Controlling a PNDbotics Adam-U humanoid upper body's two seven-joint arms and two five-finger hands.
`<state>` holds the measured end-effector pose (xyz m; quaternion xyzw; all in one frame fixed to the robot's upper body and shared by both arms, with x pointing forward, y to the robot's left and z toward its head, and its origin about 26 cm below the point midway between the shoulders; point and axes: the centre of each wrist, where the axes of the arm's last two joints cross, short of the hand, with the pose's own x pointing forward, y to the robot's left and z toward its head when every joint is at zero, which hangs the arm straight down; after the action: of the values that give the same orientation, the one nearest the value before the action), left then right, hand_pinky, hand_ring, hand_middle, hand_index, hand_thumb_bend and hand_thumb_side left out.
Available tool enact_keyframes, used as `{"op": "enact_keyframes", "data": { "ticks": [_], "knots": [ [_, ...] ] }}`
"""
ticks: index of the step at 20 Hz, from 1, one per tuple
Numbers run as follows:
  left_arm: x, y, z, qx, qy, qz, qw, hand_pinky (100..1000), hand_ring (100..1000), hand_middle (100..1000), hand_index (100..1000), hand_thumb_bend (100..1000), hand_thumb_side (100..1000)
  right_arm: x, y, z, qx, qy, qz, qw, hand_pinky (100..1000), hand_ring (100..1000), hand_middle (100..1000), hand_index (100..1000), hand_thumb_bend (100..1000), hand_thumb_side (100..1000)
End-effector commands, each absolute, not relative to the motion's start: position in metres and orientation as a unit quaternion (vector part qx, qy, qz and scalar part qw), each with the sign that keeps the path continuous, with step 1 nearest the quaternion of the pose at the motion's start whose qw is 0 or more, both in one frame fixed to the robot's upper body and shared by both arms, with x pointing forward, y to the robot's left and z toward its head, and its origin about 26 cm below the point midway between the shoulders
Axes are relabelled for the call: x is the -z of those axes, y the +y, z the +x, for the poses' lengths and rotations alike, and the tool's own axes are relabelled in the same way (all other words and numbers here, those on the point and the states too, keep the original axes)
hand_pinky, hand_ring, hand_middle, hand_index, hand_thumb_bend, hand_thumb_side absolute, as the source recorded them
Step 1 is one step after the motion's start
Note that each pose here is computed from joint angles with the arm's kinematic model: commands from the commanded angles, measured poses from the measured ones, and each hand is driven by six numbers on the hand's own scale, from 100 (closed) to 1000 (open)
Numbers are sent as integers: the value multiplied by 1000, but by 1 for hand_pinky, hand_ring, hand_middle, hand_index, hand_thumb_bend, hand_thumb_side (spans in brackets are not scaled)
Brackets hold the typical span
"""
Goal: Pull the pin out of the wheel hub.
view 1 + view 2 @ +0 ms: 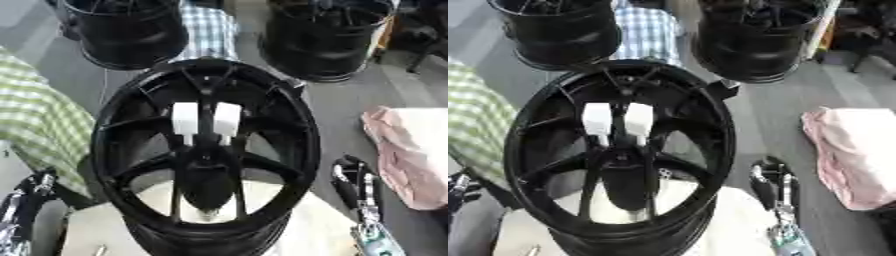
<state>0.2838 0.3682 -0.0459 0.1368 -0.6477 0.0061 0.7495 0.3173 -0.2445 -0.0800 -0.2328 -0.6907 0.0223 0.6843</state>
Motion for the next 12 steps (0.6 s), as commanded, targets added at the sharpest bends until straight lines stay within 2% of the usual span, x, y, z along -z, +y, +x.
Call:
{"op": "enact_keyframes", "data": {
  "ticks": [1, 7, 12],
  "knots": [
    [38, 373, 288, -4, -656, 142, 741, 732, 714, 686, 783, 213, 613, 75, -245, 321, -27, -698, -235, 676, 757, 645, 619, 806, 100, 541],
    [30, 379, 286, -10, -664, 146, 733, 733, 718, 689, 785, 220, 621, 75, -245, 321, -26, -698, -234, 676, 757, 645, 619, 806, 100, 542],
    [-25, 420, 293, 34, -705, 205, 678, 739, 722, 696, 792, 230, 639, 75, -247, 320, -26, -698, -238, 675, 757, 645, 619, 806, 100, 542]
  ]
}}
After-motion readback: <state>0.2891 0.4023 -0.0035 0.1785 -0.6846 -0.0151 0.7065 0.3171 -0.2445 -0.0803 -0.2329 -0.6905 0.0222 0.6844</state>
